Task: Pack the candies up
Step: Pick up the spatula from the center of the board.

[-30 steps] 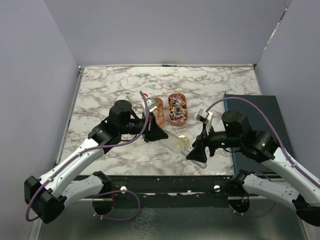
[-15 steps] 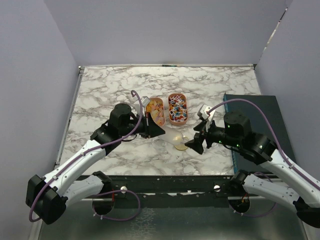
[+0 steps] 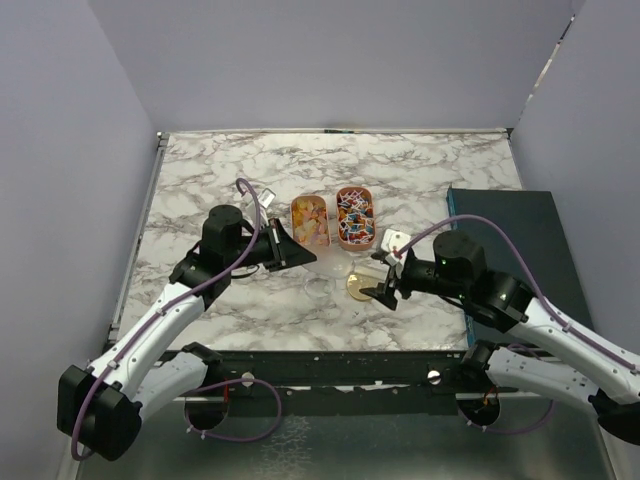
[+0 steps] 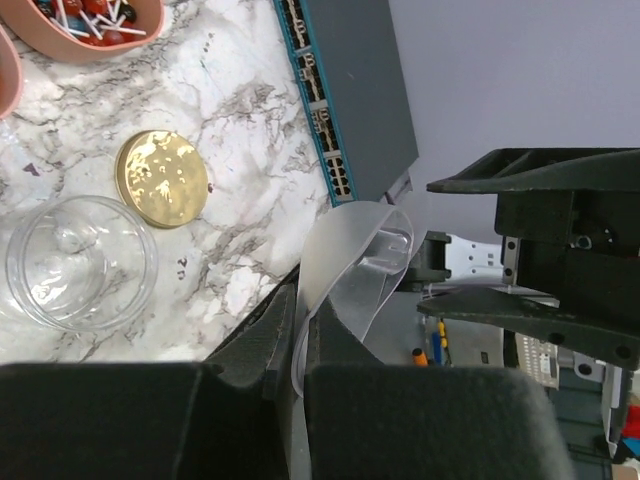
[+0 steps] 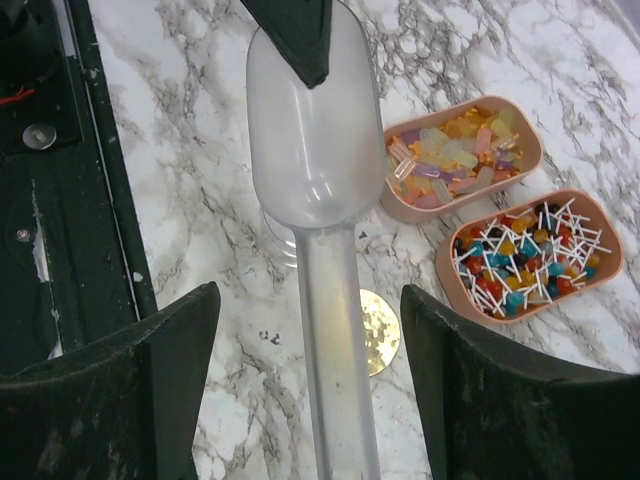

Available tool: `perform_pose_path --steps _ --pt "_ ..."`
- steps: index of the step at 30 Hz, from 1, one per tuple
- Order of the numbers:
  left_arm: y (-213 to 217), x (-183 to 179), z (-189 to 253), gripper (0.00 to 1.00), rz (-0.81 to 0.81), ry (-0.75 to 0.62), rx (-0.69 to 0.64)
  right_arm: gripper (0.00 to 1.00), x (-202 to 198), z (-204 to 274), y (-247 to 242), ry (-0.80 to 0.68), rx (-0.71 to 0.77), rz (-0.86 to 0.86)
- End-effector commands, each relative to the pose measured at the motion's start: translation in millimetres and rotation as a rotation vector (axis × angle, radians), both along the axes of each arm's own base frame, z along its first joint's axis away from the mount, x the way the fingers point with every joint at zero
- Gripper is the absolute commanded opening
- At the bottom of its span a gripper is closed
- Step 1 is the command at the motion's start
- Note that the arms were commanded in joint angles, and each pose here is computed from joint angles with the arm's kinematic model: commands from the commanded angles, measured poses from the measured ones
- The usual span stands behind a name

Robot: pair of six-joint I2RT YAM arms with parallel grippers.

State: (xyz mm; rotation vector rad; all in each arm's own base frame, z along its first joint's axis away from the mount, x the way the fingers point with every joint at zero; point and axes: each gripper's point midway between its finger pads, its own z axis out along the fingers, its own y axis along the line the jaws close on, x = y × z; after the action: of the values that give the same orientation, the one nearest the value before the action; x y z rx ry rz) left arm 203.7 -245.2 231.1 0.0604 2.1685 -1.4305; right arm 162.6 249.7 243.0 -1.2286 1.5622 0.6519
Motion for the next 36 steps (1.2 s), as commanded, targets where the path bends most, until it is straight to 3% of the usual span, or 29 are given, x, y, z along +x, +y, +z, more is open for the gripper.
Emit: perform_pose_path --steps 1,7,29,33,36 --pt "-4.5 -14.8 18.7 0.0 -0.069 0.015 -0.07 0.76 9.5 1.9 11.0 -0.117 -0.012 0.008" --pt "-5.3 -23.0 23.3 0.0 -0.102 0.025 -0.088 0.73 10.7 0.2 19.5 -0.136 -0.039 0.034" --pt "-3.7 -33.9 30.4 0.0 -0.128 0.025 -0.11 0.41 -7.4 11.0 36.2 -0.137 0.033 0.116" --pt "-3.4 -33.7 29.4 0.0 -0.124 0.027 -0.109 0.32 -9.7 13.6 39.8 -0.14 0.06 0.126" --pt "-3.2 -33.5 26.6 0.0 -0.121 0.033 -0.105 0.15 -10.4 16.9 41.8 -0.139 0.085 0.126"
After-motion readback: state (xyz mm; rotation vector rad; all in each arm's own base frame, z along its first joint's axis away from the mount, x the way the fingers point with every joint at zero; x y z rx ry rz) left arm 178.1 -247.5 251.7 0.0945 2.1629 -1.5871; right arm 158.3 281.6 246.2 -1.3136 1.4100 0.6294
